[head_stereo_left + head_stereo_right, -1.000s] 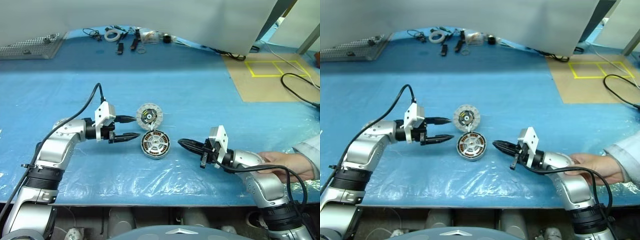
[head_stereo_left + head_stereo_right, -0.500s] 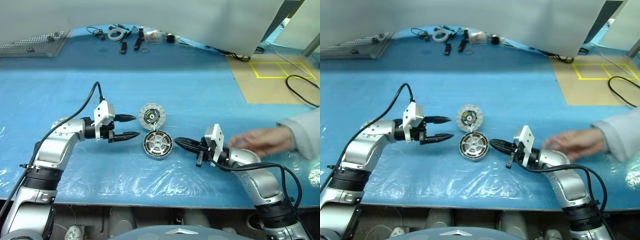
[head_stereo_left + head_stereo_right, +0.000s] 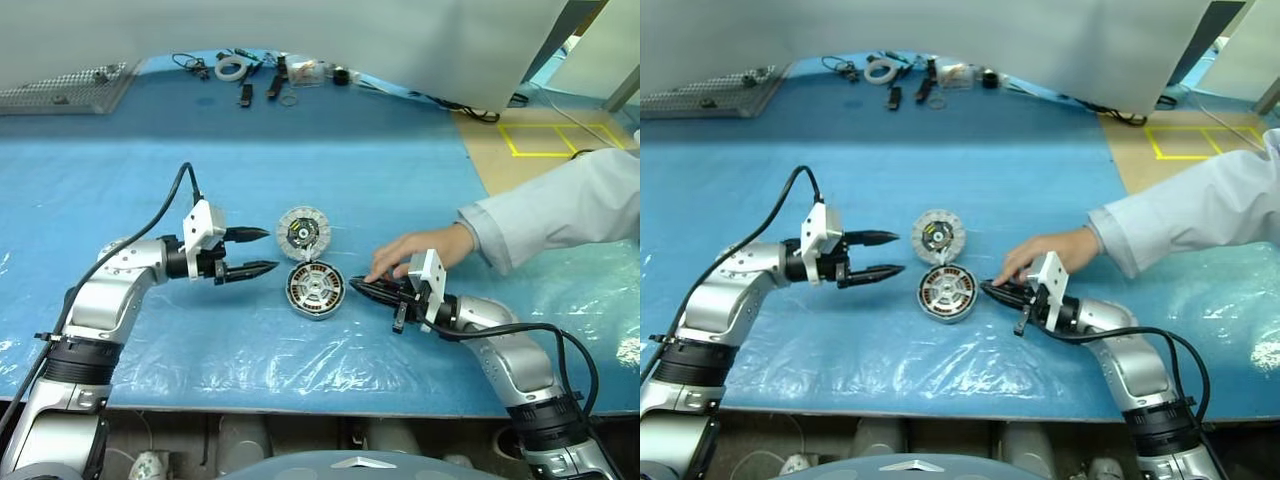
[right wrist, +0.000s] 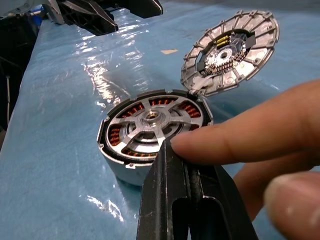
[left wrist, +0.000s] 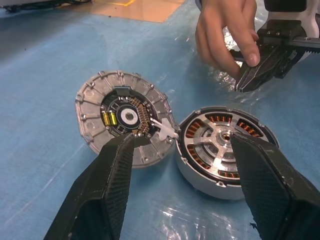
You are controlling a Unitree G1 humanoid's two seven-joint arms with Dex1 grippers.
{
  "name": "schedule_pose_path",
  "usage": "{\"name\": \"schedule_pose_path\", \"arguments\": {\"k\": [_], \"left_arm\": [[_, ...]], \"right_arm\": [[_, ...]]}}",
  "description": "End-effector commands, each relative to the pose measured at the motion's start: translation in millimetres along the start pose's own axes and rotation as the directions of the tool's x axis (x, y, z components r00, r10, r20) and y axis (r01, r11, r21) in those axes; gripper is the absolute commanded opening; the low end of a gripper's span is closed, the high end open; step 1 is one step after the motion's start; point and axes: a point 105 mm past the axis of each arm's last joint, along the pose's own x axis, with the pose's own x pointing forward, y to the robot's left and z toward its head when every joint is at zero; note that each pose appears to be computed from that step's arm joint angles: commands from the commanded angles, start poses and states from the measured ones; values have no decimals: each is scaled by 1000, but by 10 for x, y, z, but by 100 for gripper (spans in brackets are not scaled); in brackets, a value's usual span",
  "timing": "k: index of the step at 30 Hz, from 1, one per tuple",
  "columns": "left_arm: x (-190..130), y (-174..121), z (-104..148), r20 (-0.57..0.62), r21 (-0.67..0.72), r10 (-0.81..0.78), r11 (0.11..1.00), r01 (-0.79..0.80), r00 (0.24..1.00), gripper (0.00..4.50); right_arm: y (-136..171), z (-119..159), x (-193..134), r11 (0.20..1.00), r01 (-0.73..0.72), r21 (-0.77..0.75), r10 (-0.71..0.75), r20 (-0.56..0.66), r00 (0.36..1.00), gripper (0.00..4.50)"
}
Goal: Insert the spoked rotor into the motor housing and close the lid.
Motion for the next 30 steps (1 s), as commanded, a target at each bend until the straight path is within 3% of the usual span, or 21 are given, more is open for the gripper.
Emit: {"name": "schedule_pose_path", "arguments": {"k": [1, 15, 30], "left_arm": [[-39, -44, 80, 27, 29, 4, 1000, -5, 1000, 320], [-36, -195, 15, 22, -9, 9, 1000, -8, 1000, 320], [-58, -227, 53, 11, -18, -1, 1000, 1, 1000, 320]], "right_arm": [[20, 133, 0, 999, -14, -43, 15, 33, 999, 0], [46, 237, -8, 999, -17, -40, 18, 35, 999, 0], [12, -175, -137, 1000, -21, 1, 21, -17, 1000, 0]]}}
